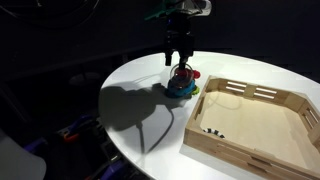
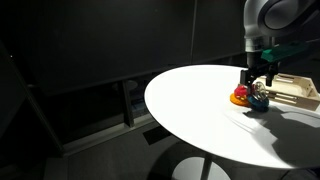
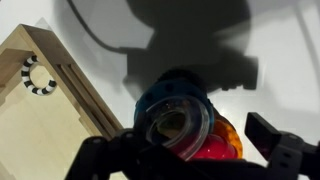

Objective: Pick up the clear ring and put it in the wooden tray

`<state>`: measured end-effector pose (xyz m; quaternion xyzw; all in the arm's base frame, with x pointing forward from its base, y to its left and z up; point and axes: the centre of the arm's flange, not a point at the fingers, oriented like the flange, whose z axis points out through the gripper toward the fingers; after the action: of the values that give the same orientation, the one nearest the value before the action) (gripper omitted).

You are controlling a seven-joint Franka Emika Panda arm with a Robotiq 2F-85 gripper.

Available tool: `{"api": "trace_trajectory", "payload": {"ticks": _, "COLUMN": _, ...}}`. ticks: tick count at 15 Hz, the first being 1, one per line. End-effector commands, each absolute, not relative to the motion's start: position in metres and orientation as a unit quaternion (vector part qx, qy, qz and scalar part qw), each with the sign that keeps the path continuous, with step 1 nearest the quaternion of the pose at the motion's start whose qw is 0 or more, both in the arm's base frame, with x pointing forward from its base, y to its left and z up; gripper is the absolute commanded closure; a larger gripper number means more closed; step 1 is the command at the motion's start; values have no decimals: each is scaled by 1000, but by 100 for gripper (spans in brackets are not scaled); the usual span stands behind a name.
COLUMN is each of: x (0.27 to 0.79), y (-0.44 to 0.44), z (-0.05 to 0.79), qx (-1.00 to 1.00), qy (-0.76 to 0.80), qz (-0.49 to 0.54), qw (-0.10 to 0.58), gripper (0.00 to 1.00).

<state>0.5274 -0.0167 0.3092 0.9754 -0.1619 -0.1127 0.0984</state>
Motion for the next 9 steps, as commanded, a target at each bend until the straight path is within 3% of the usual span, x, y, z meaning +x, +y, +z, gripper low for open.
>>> {"api": "trace_trajectory", "payload": {"ticks": 1, "x": 527, "y": -13, "z": 305, "qx": 972, "qy": -181, "qz": -86, "qw": 120, "gripper": 0}}
{"api": "trace_trajectory", "payload": {"ticks": 8, "x": 541, "y": -7, "z": 292, "qx": 972, "qy": -188, "qz": -56, "qw": 133, "gripper": 1}}
{"api": "trace_trajectory", "payload": {"ticks": 9, "x": 542, "y": -6, "z": 291, "qx": 971, "qy": -189, "qz": -54, "qw": 133, "gripper": 23}}
